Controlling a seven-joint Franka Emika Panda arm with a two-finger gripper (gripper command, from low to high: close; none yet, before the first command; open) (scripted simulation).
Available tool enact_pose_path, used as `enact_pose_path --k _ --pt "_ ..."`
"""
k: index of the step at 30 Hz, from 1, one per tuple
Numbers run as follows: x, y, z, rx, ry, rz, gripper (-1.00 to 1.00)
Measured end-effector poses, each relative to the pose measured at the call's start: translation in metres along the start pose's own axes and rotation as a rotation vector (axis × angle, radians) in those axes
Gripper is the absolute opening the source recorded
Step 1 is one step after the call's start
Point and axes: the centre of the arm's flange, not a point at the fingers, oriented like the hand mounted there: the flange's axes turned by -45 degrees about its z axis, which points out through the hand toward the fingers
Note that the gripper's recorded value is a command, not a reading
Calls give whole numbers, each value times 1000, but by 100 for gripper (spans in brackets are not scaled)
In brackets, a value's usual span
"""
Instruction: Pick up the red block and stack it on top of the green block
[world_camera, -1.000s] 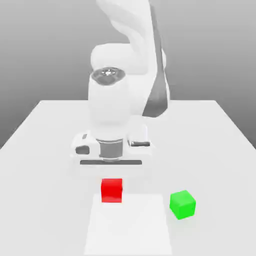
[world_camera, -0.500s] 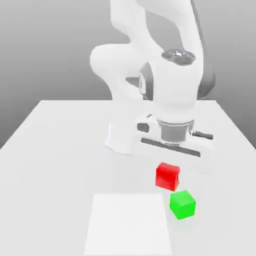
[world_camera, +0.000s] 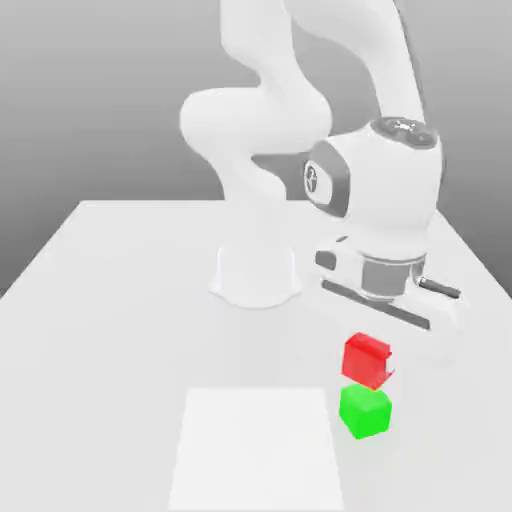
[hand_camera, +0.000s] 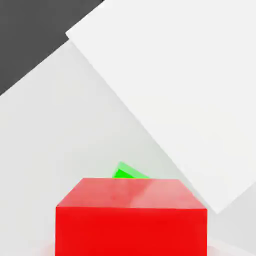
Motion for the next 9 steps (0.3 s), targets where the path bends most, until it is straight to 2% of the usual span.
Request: enact_pose_path --k 6,7,9 --pt "-7 2 28 6 -13 -7 -100" --pt "-8 3 32 7 -17 -9 100" --pt "-8 3 32 7 -17 -9 100"
